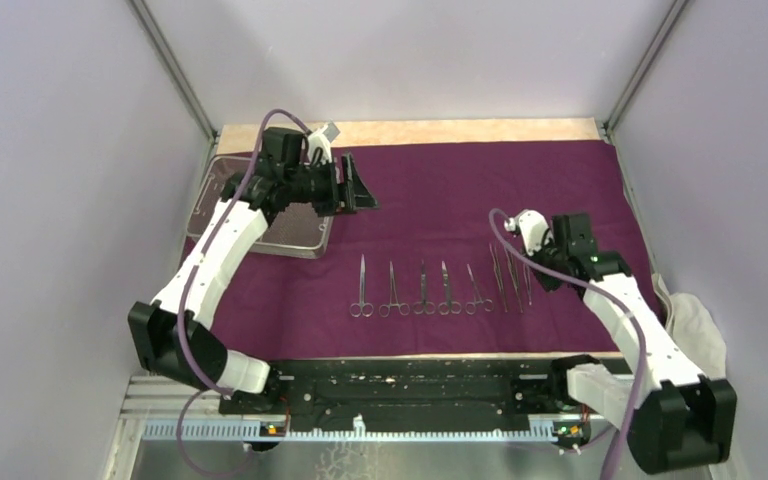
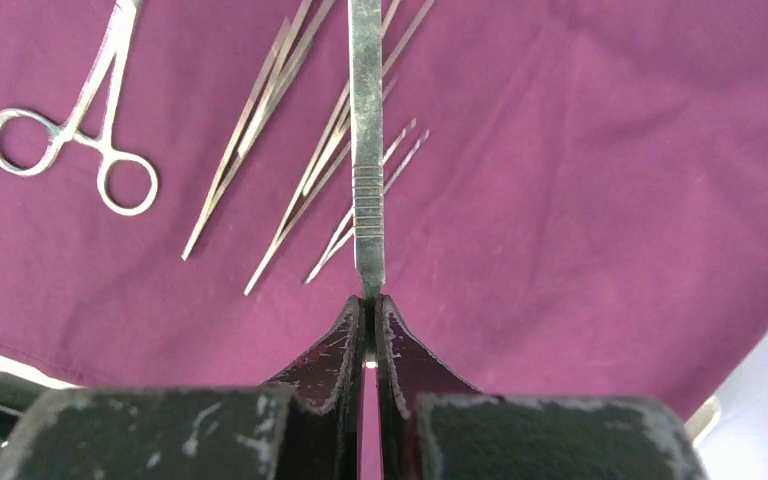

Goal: Open and lay out the surgical kit
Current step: Place the medical item in the surgical kit.

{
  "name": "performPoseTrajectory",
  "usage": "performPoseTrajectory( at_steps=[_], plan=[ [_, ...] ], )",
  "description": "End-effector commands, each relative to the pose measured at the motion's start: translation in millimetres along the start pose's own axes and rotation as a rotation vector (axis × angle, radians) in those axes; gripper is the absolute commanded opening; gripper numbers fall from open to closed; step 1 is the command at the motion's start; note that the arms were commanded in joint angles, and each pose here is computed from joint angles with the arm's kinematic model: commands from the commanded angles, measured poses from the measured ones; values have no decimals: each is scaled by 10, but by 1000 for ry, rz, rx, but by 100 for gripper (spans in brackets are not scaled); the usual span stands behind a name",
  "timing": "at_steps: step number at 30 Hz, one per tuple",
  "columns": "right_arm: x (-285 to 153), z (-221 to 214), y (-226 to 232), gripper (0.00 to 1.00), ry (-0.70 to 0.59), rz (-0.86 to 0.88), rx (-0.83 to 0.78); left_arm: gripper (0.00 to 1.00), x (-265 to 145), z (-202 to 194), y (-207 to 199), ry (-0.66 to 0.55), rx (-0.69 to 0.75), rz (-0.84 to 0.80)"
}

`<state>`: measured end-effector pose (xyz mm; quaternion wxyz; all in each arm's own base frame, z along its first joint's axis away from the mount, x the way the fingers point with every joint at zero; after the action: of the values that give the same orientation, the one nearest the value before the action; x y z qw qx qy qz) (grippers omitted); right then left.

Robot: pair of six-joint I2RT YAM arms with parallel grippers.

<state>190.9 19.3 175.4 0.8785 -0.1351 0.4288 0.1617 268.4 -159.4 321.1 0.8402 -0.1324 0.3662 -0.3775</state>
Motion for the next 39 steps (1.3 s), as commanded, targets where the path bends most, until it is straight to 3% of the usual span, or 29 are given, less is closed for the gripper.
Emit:
performPoseTrajectory(
  at_steps=[1,5,8,15,25,29,32,39],
  plan=[
    [61,-84,-277,0,101,-122,172,77,136,11,55,-6,23,-54],
    [-110,402,-517,0,80,-187,339,77,183,-68,150,24,61,-49],
    [-69,632,-437,0,141,-57,482,77,195,-119,227,50,70,-38],
    [-55,408,-473,0,223,-76,646,77,175,-204,356,63,86,-13],
    [32,611,-537,0,441,-112,862,78,35,-221,427,46,106,51],
    [124,435,-375,0,615,-74,955,79,7,-231,473,37,97,62],
    [148,214,-335,0,603,-143,976,79,0,-227,501,36,94,63],
    [238,187,-393,0,631,-199,973,79,19,-241,506,40,85,48]
  ],
)
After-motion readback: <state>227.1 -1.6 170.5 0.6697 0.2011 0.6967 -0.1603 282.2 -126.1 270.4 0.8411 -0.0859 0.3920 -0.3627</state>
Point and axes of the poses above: each gripper's point midway between its finger pads, its own x axis out along the fingers, its own y axis along the line the jaws close on, z = x × y, the point moved 8 cm from there along -x, back along the fingers, and after that the axes turned 15 degrees about x, right-handed, at the moved point
